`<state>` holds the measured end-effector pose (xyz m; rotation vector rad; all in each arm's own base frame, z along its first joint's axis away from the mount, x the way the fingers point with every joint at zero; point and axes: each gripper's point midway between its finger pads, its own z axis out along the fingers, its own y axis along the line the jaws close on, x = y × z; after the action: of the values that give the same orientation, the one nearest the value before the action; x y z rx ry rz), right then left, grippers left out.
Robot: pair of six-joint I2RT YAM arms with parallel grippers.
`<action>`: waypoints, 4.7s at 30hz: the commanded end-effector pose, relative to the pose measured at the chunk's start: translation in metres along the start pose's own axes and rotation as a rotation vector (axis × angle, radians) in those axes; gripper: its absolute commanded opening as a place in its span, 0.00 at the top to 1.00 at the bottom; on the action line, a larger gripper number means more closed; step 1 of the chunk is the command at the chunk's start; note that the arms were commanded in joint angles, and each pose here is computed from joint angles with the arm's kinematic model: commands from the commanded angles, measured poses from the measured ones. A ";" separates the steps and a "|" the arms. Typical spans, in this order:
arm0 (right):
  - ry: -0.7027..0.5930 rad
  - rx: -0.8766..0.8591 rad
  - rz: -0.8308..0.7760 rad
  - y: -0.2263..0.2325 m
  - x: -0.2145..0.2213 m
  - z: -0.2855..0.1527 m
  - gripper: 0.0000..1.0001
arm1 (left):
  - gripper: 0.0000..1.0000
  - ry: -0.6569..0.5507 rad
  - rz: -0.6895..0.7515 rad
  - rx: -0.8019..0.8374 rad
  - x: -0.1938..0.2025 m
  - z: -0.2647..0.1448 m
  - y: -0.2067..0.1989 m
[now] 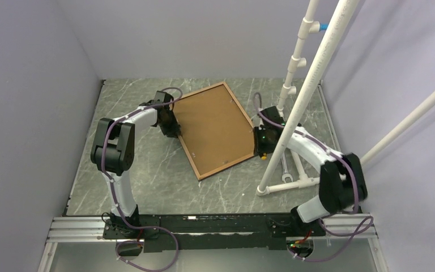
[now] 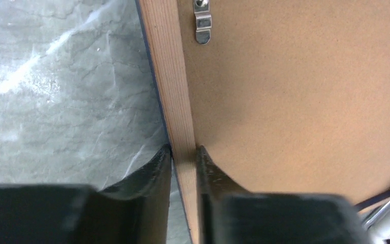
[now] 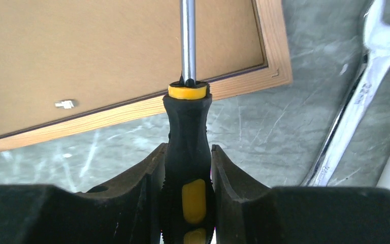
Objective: Take the photo out of the frame
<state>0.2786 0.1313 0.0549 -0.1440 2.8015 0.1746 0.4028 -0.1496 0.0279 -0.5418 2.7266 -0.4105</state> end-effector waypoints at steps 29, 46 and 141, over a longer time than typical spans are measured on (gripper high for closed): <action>-0.311 -0.841 -0.347 0.173 -0.079 -0.068 1.00 | 0.17 0.043 0.139 1.205 0.042 -0.128 -0.173; -0.396 -0.746 -0.171 0.169 -0.082 -0.063 0.27 | 1.00 0.063 0.142 1.261 0.040 -0.140 -0.168; -0.328 -0.348 0.340 -0.024 -0.017 -0.039 1.00 | 1.00 0.058 -0.138 0.023 0.036 0.012 0.027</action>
<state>0.2774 0.0976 0.0834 0.2545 2.5017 0.6145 0.3745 -0.1606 0.0253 -0.7435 2.7090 -0.6560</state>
